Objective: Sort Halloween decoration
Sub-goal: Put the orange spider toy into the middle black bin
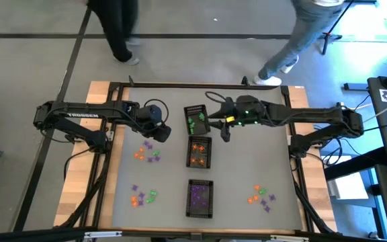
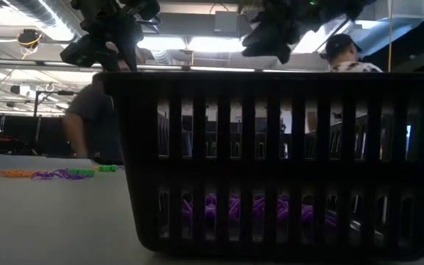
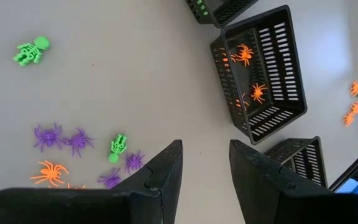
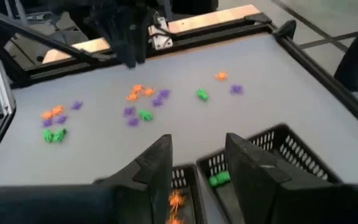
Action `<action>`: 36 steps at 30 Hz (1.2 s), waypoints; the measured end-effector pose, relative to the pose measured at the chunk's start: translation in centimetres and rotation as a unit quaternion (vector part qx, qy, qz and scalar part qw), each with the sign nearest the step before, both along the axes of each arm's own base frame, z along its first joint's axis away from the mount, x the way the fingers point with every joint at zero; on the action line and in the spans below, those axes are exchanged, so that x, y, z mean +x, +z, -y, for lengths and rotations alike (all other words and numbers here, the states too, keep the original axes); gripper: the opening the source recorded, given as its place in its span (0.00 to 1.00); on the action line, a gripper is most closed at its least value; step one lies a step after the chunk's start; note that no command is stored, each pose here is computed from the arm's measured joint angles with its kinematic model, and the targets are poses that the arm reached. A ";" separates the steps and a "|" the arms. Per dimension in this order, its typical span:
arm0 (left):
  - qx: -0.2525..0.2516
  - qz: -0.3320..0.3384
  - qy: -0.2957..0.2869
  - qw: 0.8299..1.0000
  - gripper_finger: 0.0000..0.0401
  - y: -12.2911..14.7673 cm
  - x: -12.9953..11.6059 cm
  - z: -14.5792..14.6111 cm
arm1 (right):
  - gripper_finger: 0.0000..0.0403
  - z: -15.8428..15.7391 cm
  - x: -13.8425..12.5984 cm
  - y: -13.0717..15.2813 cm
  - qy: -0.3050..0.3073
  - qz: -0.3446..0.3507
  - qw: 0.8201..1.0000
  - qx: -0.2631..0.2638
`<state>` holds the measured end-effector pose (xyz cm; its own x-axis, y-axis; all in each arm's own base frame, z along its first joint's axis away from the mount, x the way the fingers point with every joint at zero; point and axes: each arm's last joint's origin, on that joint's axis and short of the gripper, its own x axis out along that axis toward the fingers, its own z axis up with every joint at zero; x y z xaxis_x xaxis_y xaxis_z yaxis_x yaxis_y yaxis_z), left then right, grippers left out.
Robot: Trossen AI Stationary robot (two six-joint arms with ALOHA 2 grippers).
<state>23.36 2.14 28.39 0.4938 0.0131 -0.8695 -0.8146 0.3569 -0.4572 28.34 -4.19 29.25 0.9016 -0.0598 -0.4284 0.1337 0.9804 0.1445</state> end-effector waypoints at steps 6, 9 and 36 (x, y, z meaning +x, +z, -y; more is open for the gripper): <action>0.000 0.000 0.000 1.000 0.31 0.0 0.0 0.0 | 0.35 -0.4 -3.5 -2.9 -0.029 0.038 0.999 0.006; 0.008 0.002 0.002 1.000 0.31 0.0 0.0 0.0 | 0.35 -0.6 -5.8 -4.7 -0.054 0.061 0.997 0.012; 0.296 0.005 -0.324 0.899 0.31 -1.4 3.7 -0.1 | 0.35 -0.4 -11.1 -9.6 -0.268 -0.009 0.963 0.025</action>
<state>27.10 2.26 27.00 0.5721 0.1797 -0.8002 -0.3458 0.9376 -0.0367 17.24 -3.83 19.65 0.7388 -0.4942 -0.4582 0.6223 0.7613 0.1823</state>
